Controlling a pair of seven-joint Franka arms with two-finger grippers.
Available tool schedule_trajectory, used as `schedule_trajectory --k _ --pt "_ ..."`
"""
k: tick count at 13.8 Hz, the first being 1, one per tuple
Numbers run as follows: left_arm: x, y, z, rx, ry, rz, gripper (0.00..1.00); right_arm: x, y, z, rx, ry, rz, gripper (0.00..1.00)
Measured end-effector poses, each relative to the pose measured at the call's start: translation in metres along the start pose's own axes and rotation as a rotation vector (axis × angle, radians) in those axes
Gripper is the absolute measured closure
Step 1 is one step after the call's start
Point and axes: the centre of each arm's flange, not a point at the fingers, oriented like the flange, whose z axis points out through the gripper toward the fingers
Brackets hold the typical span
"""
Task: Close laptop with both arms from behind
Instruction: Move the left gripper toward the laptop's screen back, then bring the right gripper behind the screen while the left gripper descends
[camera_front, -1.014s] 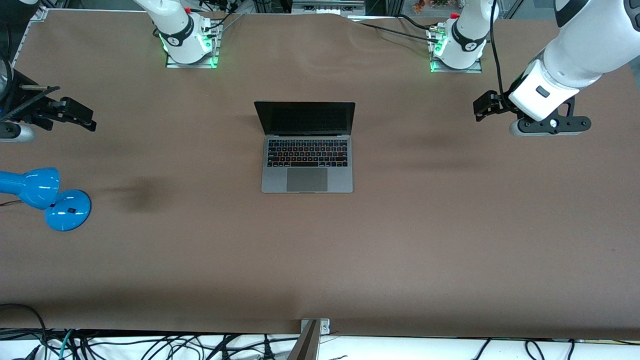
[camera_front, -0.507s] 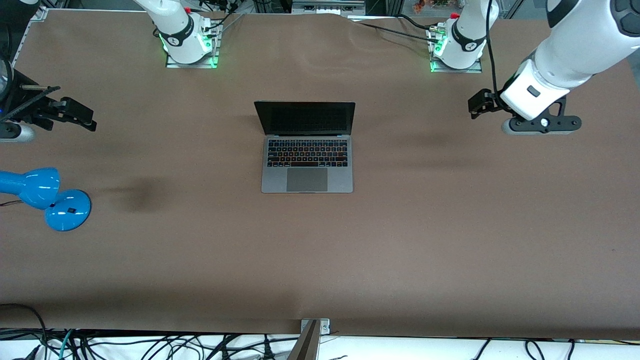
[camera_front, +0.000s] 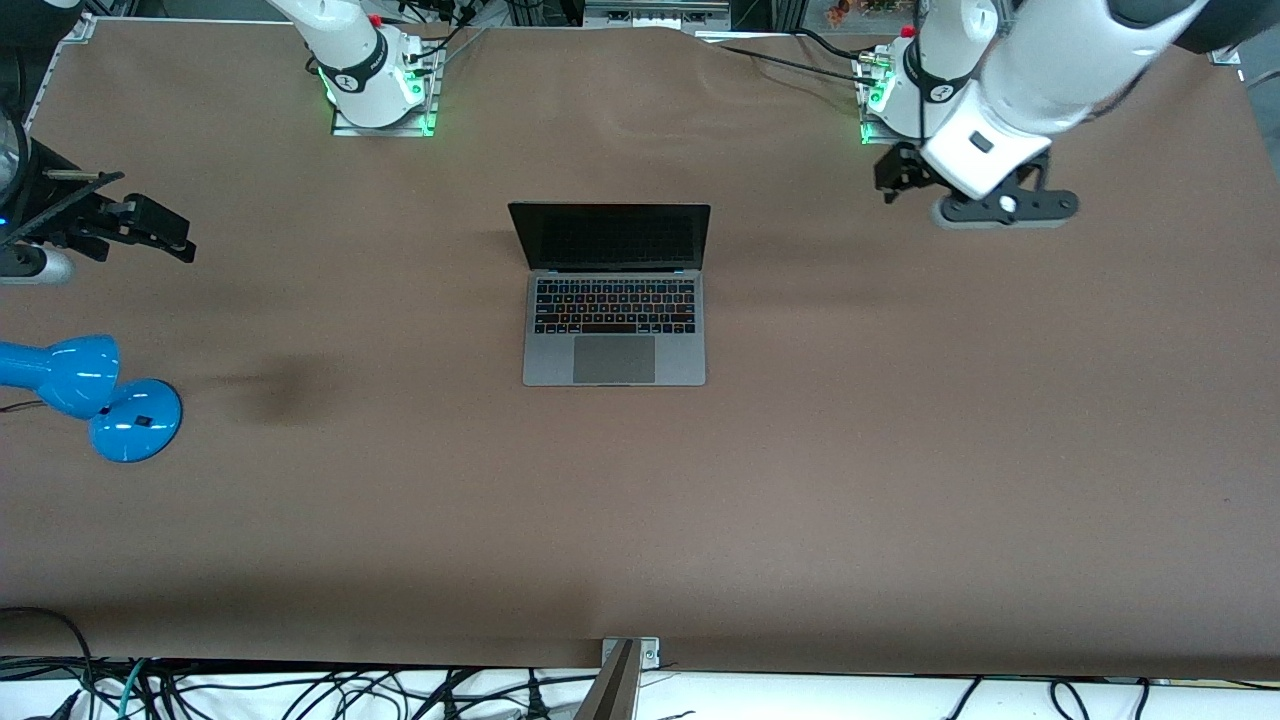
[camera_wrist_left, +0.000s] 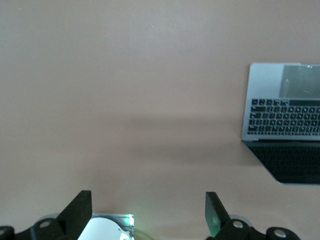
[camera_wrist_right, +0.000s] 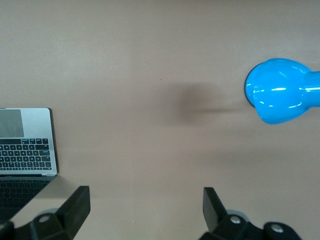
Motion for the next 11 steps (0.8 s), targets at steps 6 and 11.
schedule_trajectory --k 6,11 --pt "-0.060 0.089 0.018 -0.010 -0.036 -0.014 0.00 -0.001 0.000 0.003 -0.001 -0.016 0.016 0.00" --pt "-0.080 0.117 0.025 -0.049 -0.070 -0.010 0.00 0.000 -0.003 0.015 -0.003 -0.066 0.012 0.00"
